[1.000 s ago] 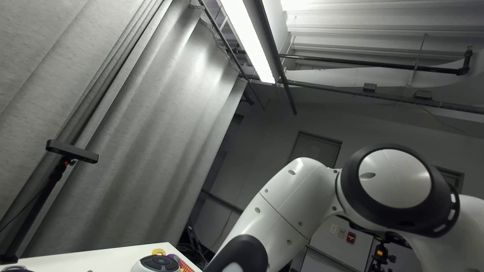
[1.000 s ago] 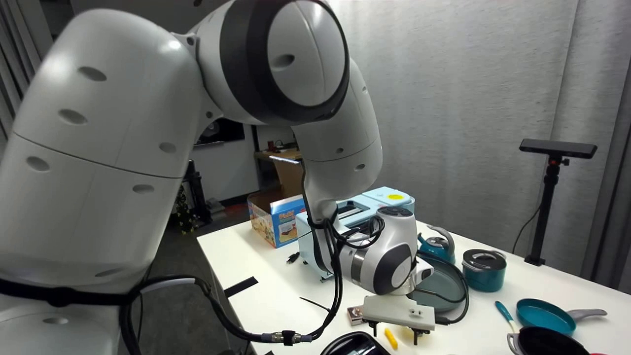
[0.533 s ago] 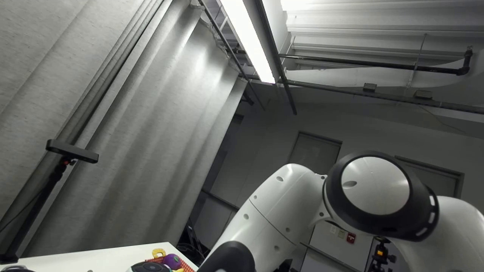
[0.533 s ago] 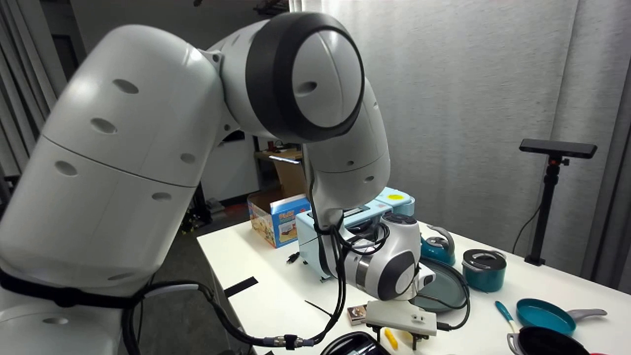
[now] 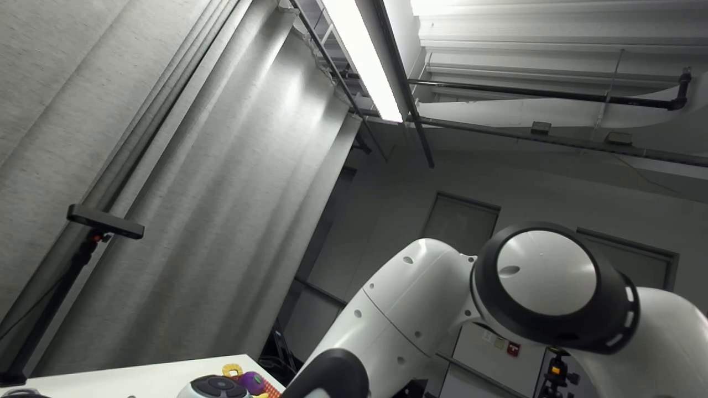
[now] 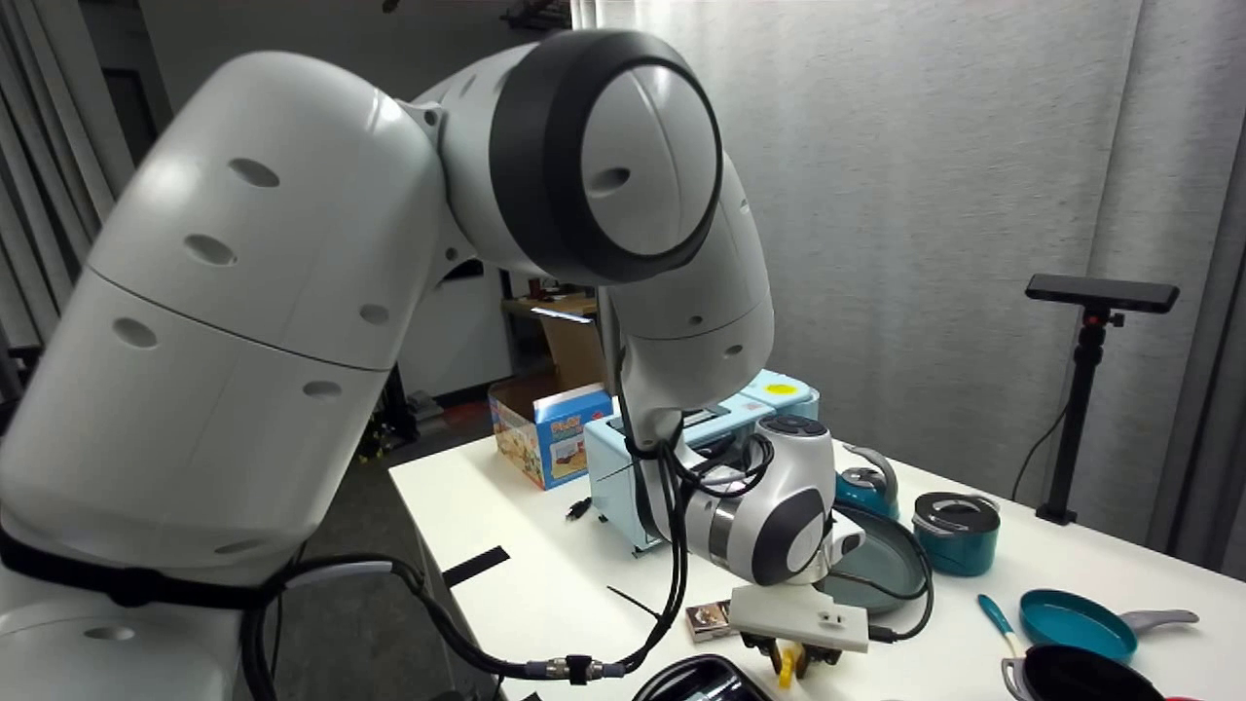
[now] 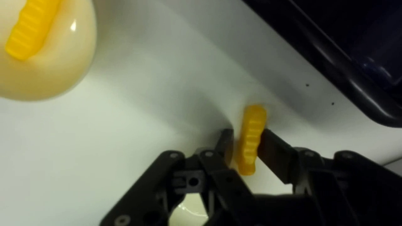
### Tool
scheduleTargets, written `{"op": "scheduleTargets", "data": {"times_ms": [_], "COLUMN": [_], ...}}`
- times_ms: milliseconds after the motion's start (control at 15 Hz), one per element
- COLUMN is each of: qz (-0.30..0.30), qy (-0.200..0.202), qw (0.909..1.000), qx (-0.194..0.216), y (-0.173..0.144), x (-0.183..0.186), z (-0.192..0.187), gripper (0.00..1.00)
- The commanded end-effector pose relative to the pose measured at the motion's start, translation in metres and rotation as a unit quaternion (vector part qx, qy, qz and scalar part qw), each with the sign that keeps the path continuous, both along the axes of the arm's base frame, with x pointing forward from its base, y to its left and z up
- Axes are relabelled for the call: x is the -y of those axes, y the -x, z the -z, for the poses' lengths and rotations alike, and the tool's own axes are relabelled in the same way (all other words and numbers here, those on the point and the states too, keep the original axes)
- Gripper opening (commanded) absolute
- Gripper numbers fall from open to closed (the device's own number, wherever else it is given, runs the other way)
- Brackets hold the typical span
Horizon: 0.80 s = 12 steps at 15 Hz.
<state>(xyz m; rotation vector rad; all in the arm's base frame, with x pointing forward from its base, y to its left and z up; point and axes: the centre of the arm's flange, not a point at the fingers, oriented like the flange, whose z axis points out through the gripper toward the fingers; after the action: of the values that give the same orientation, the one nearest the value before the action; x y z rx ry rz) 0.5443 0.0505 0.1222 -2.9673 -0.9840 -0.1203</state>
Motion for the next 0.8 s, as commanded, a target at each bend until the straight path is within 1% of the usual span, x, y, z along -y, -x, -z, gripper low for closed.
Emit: {"op": "scheduleTargets", "data": {"times_ms": [0, 67, 467, 733], "qz": [0.003, 0.004, 0.016, 0.034], "qy": [-0.004, -0.003, 0.015, 0.027], "qw": [1.0000, 1.0000, 0.9997, 0.9988], "qx": [0.005, 0.006, 0.009, 0.022], "y": [-0.009, -0.008, 0.002, 0.008], "x": [0.003, 0.004, 0.019, 0.037], "z": [0.002, 0.001, -0.016, -0.035], "gripper": [0.01, 0.05, 0.05, 0.05]}}
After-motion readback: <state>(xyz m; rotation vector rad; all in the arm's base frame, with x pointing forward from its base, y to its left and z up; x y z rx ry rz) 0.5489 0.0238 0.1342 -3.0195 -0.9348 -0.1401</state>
